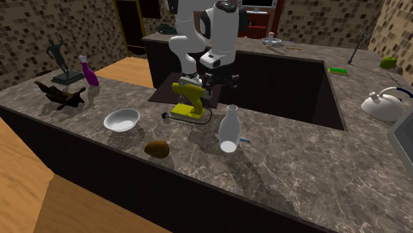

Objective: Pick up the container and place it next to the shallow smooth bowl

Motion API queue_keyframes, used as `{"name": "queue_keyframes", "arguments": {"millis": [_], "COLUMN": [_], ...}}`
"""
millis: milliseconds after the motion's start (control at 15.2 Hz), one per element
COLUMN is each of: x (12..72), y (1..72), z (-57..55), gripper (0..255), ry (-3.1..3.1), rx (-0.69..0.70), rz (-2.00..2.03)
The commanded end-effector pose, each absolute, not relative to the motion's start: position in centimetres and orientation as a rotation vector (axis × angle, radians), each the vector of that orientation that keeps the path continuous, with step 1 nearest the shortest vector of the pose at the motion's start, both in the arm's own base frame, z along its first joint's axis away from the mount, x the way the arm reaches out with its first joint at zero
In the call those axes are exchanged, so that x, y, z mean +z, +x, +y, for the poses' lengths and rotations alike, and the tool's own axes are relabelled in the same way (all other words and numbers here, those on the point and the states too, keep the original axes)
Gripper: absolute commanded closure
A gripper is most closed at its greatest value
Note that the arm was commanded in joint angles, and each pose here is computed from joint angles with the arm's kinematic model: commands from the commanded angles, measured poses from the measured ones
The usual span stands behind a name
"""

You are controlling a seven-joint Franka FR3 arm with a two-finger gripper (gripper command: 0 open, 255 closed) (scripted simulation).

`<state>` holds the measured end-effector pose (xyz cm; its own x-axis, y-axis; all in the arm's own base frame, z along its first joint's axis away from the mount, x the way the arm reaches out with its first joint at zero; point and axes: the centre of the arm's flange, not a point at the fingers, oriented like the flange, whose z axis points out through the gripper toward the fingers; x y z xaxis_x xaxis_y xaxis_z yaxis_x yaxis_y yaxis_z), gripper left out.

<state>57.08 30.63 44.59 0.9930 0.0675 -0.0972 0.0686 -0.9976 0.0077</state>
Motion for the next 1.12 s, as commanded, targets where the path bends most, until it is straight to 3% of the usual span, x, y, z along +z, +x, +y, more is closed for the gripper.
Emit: {"name": "queue_keyframes", "arguments": {"millis": [0,330,1056], "x": [43.7,41.9,37.9], "y": [58.7,62.4,61.9], "z": [32.2,36.2,36.2], "gripper": [0,0,0], "ry": [3.131,3.143,3.143], "rx": [-0.161,-0.180,-0.180], "rz": [0.099,0.086,0.086]}}
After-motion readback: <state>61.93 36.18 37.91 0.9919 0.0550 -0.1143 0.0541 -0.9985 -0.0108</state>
